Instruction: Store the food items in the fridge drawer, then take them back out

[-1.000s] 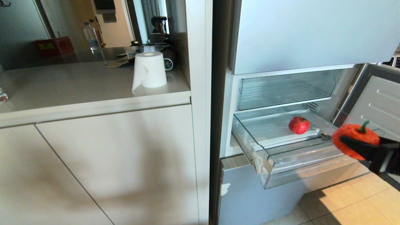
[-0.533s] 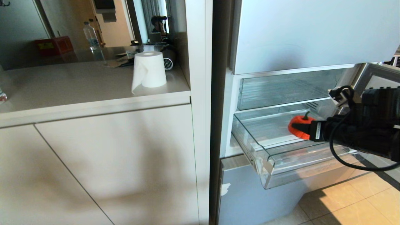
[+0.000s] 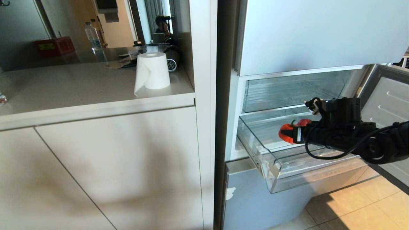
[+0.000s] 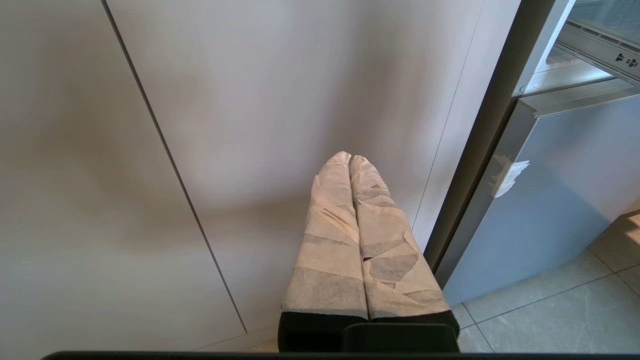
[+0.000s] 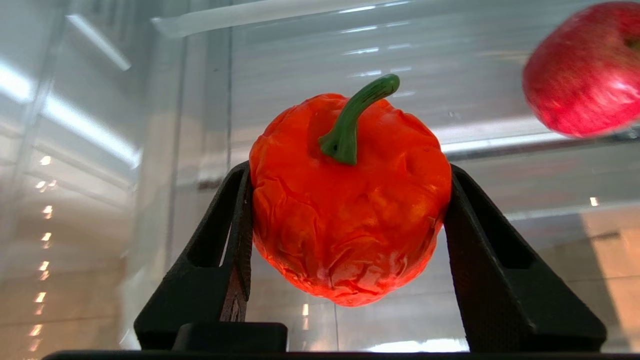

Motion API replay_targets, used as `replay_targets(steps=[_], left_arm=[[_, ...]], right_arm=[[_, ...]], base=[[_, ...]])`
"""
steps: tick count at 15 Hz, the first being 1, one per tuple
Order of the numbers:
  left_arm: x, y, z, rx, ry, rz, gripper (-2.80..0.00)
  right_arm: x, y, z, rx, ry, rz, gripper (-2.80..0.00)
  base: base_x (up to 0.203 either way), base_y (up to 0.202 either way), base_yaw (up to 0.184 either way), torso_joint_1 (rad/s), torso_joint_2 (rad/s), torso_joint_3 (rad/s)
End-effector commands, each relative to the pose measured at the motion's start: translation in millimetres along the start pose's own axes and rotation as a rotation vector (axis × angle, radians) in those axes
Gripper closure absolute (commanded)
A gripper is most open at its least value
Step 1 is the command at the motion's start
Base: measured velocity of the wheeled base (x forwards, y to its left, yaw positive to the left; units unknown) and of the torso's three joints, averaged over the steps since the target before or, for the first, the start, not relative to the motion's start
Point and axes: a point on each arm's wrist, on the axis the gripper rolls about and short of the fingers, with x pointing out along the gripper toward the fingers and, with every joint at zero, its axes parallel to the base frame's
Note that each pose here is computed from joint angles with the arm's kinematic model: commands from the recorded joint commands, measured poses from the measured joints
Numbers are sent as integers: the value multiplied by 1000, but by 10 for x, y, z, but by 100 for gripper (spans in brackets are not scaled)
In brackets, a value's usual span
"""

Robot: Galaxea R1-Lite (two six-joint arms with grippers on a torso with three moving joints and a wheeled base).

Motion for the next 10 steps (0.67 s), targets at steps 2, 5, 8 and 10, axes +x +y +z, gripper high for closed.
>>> replay_targets(steps=[2, 5, 8, 10], left_arm=[[0, 0, 0, 0, 0, 1, 0], [0, 0, 0, 0, 0, 0, 0], [0, 0, 0, 0, 0, 0, 0], [0, 0, 0, 0, 0, 1, 0]], right_arm=[[330, -33, -162, 4, 49, -2, 0], [556, -55, -235, 9, 67, -5, 0], [750, -64, -263, 8, 66, -4, 0], [838, -73, -295, 9, 70, -5, 0]], base=[[0, 0, 0, 0, 0, 0], [0, 0, 0, 0, 0, 0], [0, 0, 0, 0, 0, 0], [0, 0, 0, 0, 0, 0]])
